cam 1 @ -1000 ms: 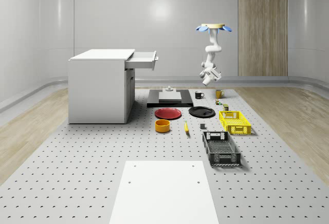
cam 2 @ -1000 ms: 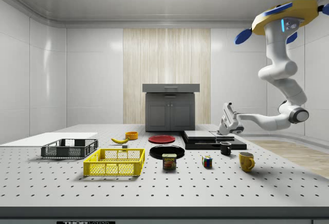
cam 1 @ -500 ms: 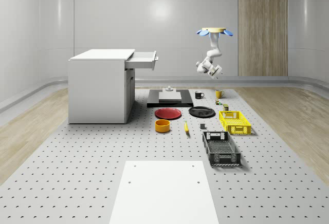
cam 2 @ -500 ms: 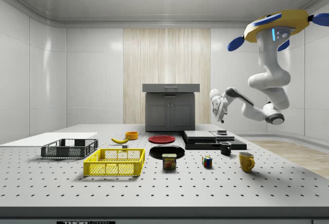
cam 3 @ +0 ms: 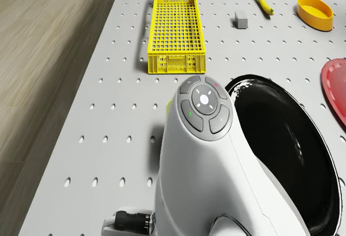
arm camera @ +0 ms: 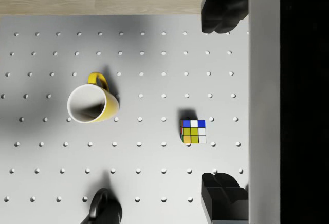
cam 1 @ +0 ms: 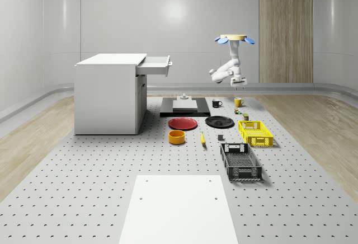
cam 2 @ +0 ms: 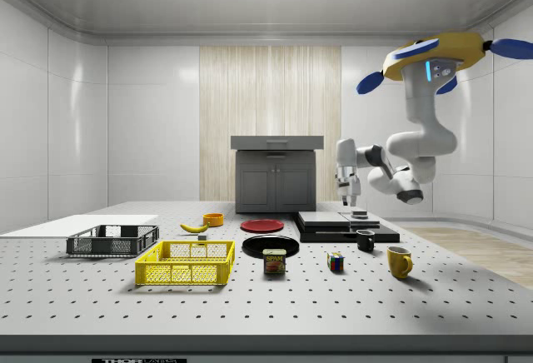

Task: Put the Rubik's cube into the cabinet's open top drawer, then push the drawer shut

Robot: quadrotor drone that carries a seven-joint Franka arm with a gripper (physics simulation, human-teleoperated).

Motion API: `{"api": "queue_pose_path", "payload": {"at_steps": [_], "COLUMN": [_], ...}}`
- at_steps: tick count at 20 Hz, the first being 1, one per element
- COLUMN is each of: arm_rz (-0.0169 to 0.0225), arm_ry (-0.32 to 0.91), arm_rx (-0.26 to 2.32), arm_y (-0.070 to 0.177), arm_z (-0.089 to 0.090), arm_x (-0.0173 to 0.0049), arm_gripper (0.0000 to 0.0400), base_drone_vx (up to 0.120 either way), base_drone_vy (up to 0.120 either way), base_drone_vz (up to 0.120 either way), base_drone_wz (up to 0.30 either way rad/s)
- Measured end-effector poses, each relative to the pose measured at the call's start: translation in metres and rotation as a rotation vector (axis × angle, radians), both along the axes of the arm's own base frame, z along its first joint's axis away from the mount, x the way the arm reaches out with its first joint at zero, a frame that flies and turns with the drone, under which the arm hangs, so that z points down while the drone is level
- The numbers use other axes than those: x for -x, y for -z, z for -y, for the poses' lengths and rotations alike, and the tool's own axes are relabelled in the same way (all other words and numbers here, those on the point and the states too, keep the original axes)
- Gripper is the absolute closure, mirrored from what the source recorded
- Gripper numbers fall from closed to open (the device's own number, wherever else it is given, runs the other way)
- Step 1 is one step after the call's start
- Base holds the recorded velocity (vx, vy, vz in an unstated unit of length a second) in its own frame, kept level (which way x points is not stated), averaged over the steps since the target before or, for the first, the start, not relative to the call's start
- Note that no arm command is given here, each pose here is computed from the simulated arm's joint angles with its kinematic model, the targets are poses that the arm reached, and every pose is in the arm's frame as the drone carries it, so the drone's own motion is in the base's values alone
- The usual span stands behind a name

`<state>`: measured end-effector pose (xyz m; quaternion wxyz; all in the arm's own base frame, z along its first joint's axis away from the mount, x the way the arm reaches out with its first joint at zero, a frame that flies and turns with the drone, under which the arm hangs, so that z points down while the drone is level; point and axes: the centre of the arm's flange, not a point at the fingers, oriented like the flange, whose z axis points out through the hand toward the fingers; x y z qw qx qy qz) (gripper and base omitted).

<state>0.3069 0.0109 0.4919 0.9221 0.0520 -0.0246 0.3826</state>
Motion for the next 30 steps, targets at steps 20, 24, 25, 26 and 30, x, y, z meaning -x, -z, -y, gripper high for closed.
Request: {"api": "queue_pose_path", "payload": {"at_steps": [20,24,25,26,30], "arm_rz": [-0.0040,-0.0041,-0.0041,-0.0041,-0.0041], "arm_ry": [0.002,0.002,0.002,0.002,0.002], "arm_rx": [0.111,0.112,0.112,0.113,0.113], "arm_y": [0.0011,0.0011,0.0011,0.0011,0.0011], "arm_z": [0.0109,0.0110,0.0110,0.0110,0.0111], "arm_x": [0.0001,0.0001,0.0001,0.0001,0.0001], "arm_gripper": [0.0000,0.0000,0.0000,0.0000,0.0000], "base_drone_vx": [0.036,0.000,0.000,0.000,0.000], "base_drone_vy": [-0.038,-0.020,0.000,0.000,0.000], "base_drone_vz": [-0.120,-0.120,-0.120,-0.120,-0.120], "base_drone_wz": [0.000,0.000,0.000,0.000,0.000]}}
